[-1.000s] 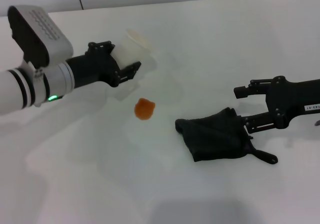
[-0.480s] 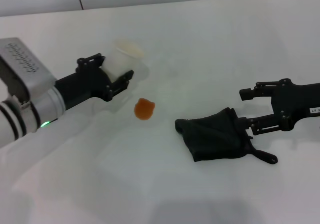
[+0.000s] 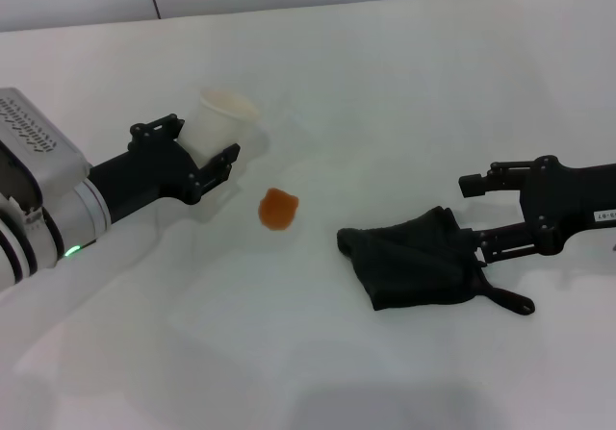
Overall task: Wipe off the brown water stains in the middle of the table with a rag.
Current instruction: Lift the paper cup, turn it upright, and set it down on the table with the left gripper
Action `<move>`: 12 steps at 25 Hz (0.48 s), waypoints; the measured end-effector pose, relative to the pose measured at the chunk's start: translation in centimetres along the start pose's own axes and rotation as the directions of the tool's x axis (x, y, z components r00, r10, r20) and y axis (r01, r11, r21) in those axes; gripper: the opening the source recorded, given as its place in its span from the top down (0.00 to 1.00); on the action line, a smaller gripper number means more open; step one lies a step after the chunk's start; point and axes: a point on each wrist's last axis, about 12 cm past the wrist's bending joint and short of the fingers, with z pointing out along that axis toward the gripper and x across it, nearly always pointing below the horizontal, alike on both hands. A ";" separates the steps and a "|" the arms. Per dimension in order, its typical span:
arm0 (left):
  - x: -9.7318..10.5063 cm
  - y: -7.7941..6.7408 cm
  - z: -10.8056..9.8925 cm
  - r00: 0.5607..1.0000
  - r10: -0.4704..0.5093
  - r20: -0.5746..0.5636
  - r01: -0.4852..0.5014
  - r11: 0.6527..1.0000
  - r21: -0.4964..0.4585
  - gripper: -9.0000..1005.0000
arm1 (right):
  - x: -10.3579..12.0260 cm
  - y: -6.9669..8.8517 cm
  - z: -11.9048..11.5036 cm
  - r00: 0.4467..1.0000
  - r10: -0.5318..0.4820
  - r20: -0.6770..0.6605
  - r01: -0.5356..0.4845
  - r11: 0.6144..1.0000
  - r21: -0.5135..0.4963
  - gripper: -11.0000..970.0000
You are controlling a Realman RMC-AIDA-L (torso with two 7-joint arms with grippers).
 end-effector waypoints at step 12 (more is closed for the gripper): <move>0.5 -0.3 0.1 1.000 -0.002 -0.029 0.002 1.000 -0.005 0.44 | 0.2 0.0 0.0 1.000 0.008 0.004 -0.008 1.000 0.001 0.16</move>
